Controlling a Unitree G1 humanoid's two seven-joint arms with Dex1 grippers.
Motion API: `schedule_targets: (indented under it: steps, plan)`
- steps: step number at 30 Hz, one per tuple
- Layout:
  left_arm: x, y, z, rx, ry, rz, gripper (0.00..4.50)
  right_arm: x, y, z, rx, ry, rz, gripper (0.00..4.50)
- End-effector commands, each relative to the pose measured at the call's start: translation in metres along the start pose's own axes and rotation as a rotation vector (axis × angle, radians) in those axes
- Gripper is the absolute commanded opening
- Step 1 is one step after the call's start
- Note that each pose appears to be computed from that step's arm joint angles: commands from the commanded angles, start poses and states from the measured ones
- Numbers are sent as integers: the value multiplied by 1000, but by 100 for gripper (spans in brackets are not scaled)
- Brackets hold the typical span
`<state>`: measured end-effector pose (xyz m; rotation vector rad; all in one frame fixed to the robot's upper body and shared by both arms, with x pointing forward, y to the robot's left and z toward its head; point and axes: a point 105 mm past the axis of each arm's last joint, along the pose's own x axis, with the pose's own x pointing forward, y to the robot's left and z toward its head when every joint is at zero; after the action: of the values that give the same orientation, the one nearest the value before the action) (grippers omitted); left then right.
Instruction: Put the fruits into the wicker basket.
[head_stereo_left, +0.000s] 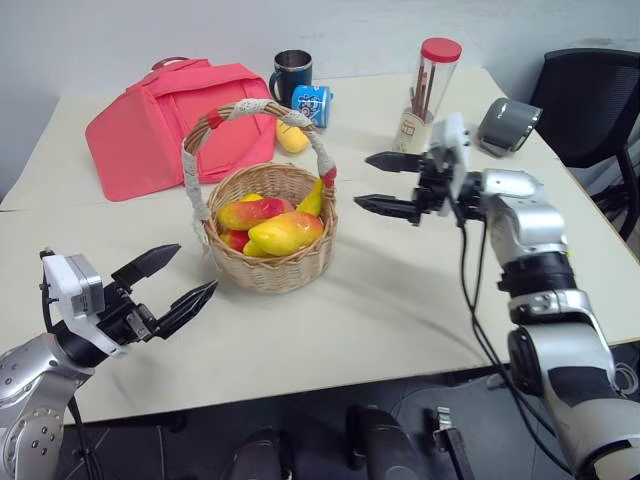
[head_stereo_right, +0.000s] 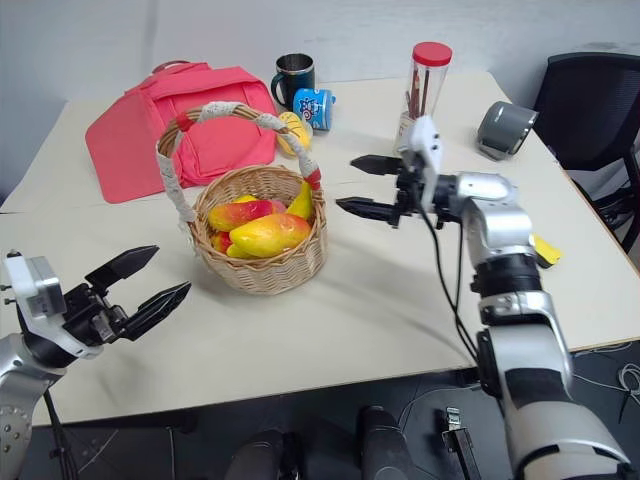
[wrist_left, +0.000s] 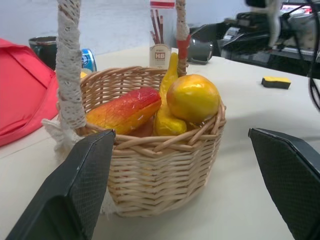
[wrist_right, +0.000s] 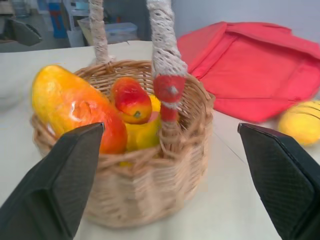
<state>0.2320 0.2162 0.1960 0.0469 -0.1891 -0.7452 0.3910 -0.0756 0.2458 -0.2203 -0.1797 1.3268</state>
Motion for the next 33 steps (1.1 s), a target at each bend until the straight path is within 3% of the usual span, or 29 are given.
schedule_targets:
  steps: [1,4,8,15,21,27,30,33]
  plan:
    - [2,-3,6,23,-14,-22,450,19,-1,11,-39,-19,49,443]
    - [3,-6,5,18,-12,-30,450,40,-1,12,-37,-5,78,389]
    - [4,-6,7,23,-13,-31,450,49,-2,15,-38,3,95,260]
    - [6,-10,10,29,-20,-36,450,18,3,16,-24,-12,183,20]
    - [12,-12,10,22,-31,-57,450,-40,16,34,-9,-109,86,17]
    - [14,-9,4,2,-20,-85,450,-106,36,41,67,-97,-211,17]
    - [22,-5,1,-7,-18,-120,450,-162,22,37,64,-90,-588,17]
    - [28,-2,1,-8,-18,-151,450,-200,16,33,47,-100,-848,17]
